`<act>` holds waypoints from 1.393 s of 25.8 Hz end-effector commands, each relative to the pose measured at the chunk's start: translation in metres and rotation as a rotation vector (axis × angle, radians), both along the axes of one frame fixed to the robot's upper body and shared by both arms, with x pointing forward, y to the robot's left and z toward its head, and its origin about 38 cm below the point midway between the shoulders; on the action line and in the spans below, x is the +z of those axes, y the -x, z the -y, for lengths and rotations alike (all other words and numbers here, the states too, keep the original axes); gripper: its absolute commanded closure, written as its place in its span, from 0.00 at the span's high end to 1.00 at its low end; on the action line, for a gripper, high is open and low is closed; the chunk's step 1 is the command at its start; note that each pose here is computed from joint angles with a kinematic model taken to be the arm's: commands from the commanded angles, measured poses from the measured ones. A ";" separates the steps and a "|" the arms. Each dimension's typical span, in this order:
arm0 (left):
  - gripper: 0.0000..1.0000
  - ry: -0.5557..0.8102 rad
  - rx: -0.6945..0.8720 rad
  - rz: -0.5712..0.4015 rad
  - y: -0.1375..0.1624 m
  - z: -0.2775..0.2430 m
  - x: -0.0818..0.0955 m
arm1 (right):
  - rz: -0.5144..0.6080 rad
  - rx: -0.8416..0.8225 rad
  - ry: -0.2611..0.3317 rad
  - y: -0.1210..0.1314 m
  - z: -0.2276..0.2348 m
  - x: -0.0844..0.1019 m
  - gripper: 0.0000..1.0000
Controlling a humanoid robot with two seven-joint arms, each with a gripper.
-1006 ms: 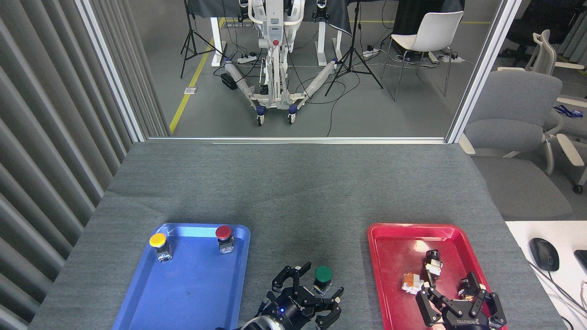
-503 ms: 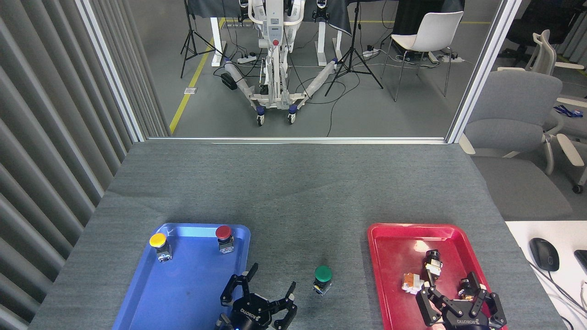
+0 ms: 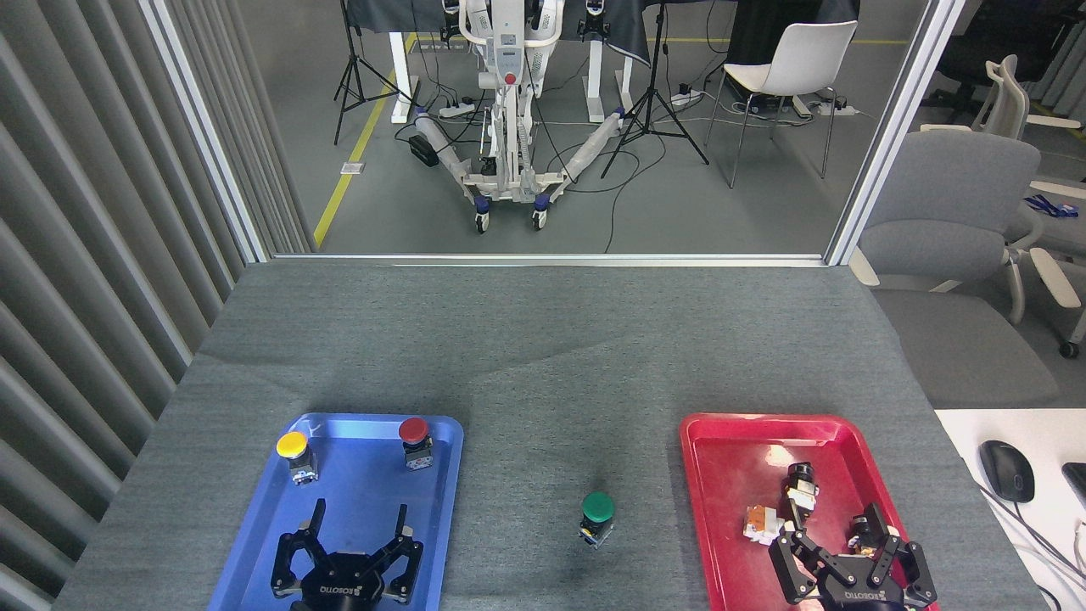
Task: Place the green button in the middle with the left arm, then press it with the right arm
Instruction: 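Withdraw the left gripper back over the blue tray, then move the right gripper over the green button and press down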
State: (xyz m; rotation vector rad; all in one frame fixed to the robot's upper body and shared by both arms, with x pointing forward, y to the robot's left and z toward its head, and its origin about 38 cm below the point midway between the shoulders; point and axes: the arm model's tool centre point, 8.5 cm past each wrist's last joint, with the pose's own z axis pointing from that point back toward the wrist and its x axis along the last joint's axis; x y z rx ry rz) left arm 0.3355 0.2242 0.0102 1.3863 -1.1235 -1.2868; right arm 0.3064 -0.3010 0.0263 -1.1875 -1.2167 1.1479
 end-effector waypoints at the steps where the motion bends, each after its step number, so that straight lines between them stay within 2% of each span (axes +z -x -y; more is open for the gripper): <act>1: 0.99 0.067 -0.008 -0.010 -0.005 -0.022 0.004 | -0.006 0.005 0.001 0.001 -0.002 -0.002 0.99; 2: 0.99 0.098 -0.020 -0.011 -0.007 -0.025 0.005 | -0.012 0.008 0.002 0.003 -0.003 -0.003 0.98; 4: 0.99 0.134 -0.024 0.003 -0.010 -0.032 0.012 | -0.016 0.025 0.005 0.002 -0.009 -0.005 0.87; 6: 0.99 0.146 -0.027 0.043 -0.011 -0.035 0.027 | -0.018 0.057 0.006 -0.001 -0.022 -0.005 0.83; 7: 0.99 0.145 -0.030 0.048 -0.012 -0.038 0.032 | -0.024 0.064 0.006 -0.001 -0.025 -0.006 0.77; 9: 0.99 0.127 -0.059 0.008 -0.014 -0.044 0.035 | -0.030 0.092 0.006 -0.001 -0.035 -0.007 0.51; 10: 0.99 0.124 -0.071 -0.020 -0.016 -0.047 0.036 | -0.030 0.112 0.006 -0.002 -0.041 -0.007 0.31; 11: 0.99 0.131 -0.072 -0.042 -0.018 -0.050 0.036 | -0.031 0.142 0.009 -0.003 -0.049 -0.008 0.17; 13: 0.99 0.146 -0.066 -0.049 -0.022 -0.057 0.040 | -0.025 0.215 0.017 -0.008 -0.068 -0.005 0.00; 16: 0.99 0.151 -0.085 -0.007 -0.040 -0.054 0.059 | -0.010 0.281 0.034 -0.014 -0.094 -0.001 0.00; 18: 0.99 0.155 -0.086 0.006 -0.044 -0.052 0.064 | 0.001 0.299 0.065 -0.019 -0.104 0.003 0.00; 22: 0.99 0.156 -0.077 -0.008 -0.044 -0.055 0.058 | 0.010 0.359 0.057 -0.021 -0.143 0.004 0.00; 27: 0.99 0.155 -0.052 -0.061 -0.041 -0.060 0.038 | -0.018 0.373 0.083 -0.027 -0.185 -0.002 0.00; 31: 0.99 0.142 -0.045 -0.053 -0.039 -0.065 0.039 | -0.018 0.360 0.094 -0.040 -0.203 -0.001 0.00; 36: 0.99 0.142 -0.041 -0.044 -0.041 -0.066 0.042 | -0.074 0.379 0.126 -0.046 -0.225 -0.016 0.00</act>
